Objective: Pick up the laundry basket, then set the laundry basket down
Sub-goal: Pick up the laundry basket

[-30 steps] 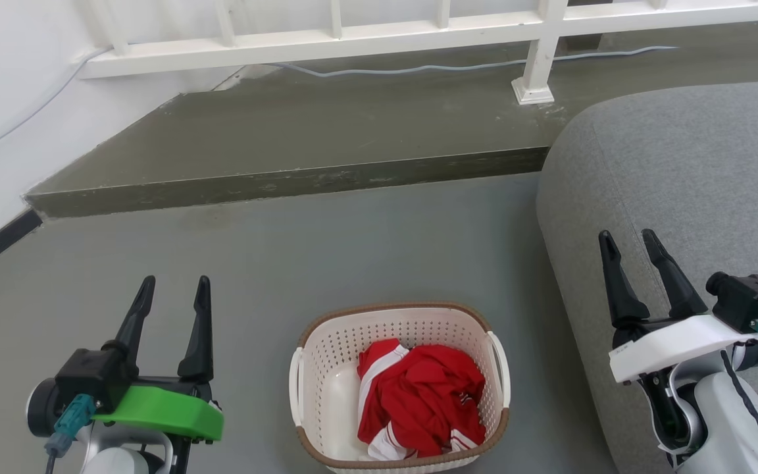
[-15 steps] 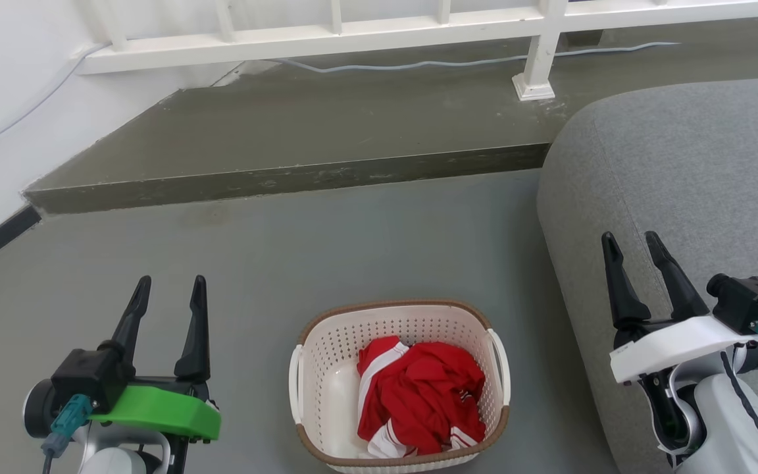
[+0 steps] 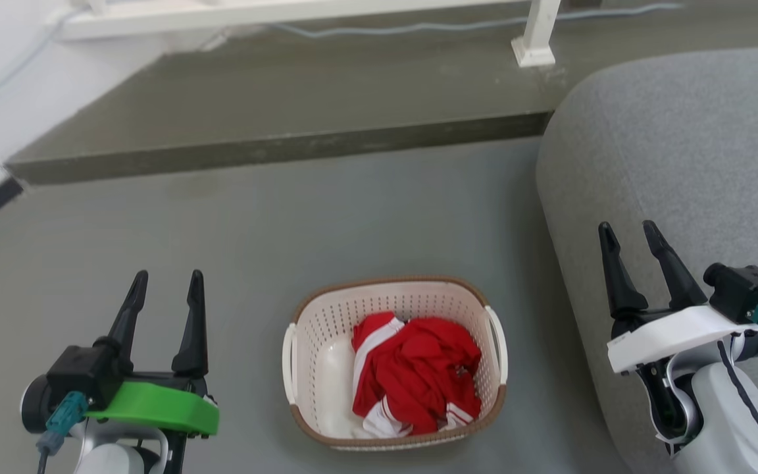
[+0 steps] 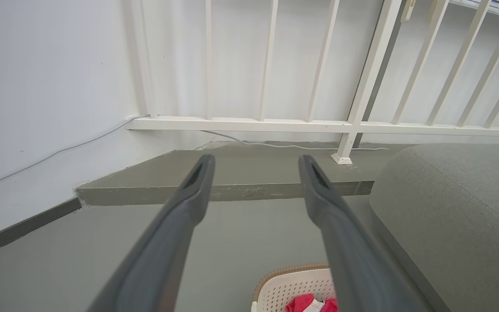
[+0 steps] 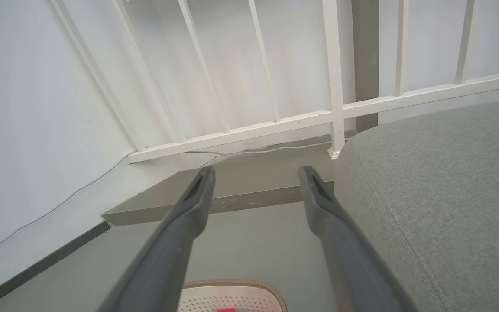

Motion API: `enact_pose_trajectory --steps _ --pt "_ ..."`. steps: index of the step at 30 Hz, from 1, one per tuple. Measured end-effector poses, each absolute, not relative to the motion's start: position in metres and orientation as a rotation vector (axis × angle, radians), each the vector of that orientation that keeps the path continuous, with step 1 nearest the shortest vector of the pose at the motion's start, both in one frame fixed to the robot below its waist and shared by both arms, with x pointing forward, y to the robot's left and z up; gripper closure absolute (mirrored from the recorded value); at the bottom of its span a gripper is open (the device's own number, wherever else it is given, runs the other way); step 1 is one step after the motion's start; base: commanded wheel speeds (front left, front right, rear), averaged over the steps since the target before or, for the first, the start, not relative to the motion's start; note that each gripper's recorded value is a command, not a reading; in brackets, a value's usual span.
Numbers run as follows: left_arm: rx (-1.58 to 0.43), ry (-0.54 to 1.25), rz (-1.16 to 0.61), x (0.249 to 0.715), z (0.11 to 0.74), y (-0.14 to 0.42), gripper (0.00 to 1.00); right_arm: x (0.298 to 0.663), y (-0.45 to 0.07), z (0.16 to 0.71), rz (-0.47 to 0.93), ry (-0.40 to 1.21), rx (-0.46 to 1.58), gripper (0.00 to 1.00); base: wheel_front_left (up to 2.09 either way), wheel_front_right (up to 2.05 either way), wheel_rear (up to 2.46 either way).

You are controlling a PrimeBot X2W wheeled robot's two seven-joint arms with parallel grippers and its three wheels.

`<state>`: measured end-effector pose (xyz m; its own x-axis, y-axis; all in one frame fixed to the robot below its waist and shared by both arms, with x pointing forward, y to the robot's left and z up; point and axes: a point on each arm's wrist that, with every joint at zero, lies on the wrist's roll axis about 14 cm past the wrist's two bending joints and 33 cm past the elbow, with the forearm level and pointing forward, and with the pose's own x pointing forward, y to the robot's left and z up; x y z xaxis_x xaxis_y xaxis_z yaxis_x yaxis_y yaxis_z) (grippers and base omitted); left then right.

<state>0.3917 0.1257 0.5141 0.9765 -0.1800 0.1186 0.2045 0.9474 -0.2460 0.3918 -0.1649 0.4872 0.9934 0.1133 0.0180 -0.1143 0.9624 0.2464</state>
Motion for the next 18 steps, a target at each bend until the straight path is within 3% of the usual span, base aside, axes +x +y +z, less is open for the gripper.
enact_pose_trajectory --steps 18 --pt "-0.298 0.091 -0.257 0.447 0.442 0.094 0.0 0.433 -0.168 0.404 0.088 0.219 0.243 0.0 0.0 0.0 0.0"
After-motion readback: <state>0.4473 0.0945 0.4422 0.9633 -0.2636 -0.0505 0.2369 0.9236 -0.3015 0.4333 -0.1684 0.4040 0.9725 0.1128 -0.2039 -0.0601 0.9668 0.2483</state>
